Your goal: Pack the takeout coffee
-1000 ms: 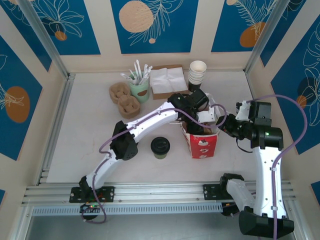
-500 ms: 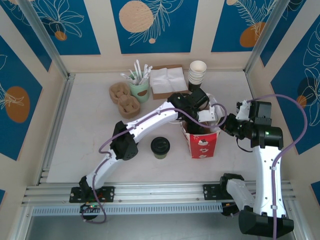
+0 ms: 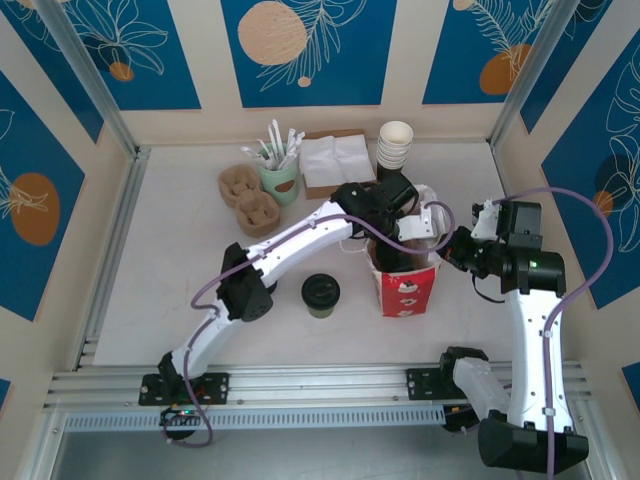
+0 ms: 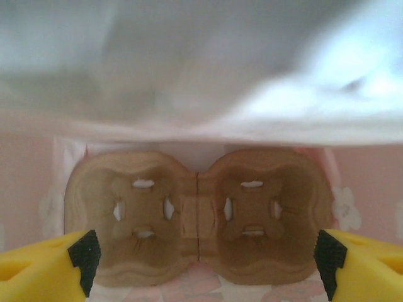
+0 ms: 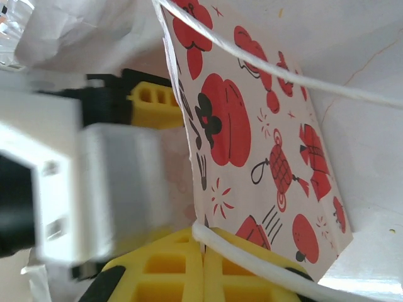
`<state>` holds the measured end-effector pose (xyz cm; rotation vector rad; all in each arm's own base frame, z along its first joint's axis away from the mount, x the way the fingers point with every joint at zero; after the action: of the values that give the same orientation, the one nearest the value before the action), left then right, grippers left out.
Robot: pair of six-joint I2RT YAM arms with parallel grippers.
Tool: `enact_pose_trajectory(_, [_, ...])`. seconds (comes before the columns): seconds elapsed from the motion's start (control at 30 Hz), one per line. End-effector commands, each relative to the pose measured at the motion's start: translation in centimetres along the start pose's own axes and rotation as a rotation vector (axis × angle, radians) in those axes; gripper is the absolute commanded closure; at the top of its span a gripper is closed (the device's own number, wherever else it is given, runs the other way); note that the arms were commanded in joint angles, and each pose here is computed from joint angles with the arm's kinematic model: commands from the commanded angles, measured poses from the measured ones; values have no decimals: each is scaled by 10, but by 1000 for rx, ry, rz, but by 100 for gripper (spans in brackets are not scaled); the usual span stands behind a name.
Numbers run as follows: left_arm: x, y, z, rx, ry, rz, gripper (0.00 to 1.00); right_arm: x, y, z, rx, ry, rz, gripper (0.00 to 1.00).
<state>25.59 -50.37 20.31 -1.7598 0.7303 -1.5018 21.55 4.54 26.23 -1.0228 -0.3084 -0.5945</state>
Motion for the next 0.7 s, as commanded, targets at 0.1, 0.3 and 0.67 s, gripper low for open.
enact_pose_trajectory(0.1, [54,-81,-29,-8,14,-215,10,2,4,1,13,8,1,93])
enact_pose_trajectory(0.3, [69,-118,-32,22,-12,-301,9,8,7,4,35,44,-5,91])
enact_pose_trajectory(0.67, [66,-177,-21,173,-104,-349,8,20,-13,5,-33,62,-26,55])
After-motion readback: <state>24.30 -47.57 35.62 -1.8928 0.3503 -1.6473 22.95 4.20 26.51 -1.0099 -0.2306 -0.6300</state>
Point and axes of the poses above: each hand's point on the last joint's axis, 136 mm out from that joint toward the fingers, its own y axis out along the fingers, its own z axis along the line the jaws close on, x = y × z, the point moved 1 cm from there along -y, back along the fingers, and after that the axes turned 10 degrees about -y, right-handed, at the moved point
